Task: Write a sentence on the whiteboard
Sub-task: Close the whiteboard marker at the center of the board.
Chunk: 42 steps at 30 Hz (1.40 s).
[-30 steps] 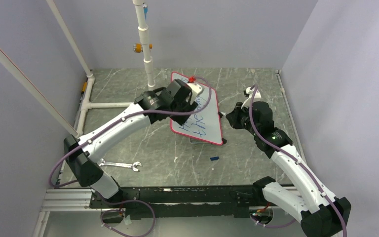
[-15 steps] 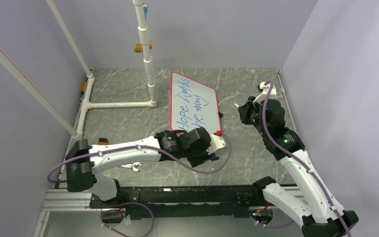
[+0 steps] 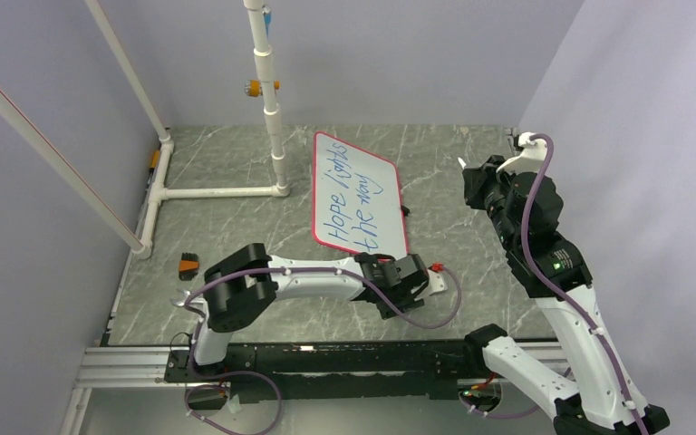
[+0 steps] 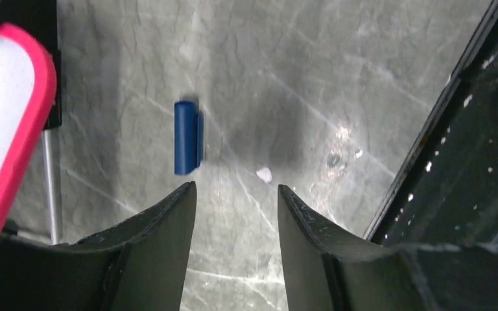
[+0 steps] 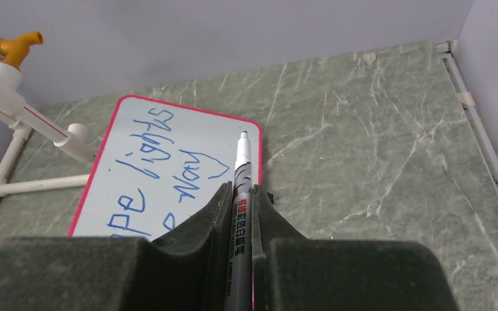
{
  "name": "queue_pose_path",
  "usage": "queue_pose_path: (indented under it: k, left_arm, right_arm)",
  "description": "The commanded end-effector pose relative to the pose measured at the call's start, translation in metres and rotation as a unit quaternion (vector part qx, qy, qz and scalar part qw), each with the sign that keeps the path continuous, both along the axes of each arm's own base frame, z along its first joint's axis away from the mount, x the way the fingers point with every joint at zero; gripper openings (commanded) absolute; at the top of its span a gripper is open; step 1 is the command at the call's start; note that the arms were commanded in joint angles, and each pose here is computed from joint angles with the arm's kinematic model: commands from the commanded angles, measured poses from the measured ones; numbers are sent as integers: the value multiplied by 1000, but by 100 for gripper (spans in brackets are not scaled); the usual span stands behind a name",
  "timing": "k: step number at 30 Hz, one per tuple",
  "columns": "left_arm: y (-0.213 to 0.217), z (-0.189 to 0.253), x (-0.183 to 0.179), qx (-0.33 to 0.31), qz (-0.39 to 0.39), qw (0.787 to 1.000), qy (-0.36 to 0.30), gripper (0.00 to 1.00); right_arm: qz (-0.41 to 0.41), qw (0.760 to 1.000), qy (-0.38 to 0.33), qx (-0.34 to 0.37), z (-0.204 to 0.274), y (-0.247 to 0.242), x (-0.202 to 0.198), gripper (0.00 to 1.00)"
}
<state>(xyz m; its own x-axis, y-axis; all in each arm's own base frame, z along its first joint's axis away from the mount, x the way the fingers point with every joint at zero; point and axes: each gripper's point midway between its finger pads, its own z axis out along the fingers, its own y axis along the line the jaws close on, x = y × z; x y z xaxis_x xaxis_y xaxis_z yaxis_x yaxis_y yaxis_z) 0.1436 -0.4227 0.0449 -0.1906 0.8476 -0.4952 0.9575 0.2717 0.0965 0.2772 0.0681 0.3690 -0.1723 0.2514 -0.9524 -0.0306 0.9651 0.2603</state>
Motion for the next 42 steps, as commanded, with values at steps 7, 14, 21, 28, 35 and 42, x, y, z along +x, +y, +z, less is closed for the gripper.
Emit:
queue_pose_path:
  k: [7, 14, 21, 28, 35, 42]
  left_arm:
    - [-35, 4, 14, -21, 9, 1000, -11, 52]
    - [-34, -1, 28, -19, 10, 1000, 2, 53]
    - [-32, 0, 31, -7, -4, 1000, -1, 52]
    - [-26, 13, 30, -3, -6, 1000, -5, 53]
    - [-21, 10, 41, 4, -10, 1000, 0, 53]
    - [-23, 6, 49, 5, -12, 1000, 6, 53]
  right_arm:
    - [17, 1000, -9, 3, 11, 7, 4, 0]
    - [13, 1000, -2, -3, 7, 6, 7, 0]
    - [18, 1000, 4, -4, 1, 10, 12, 0]
    - [19, 1000, 7, -8, -3, 12, 16, 0]
    - [27, 1000, 8, -8, -4, 15, 17, 0]
    - [32, 999, 8, -10, -5, 16, 17, 0]
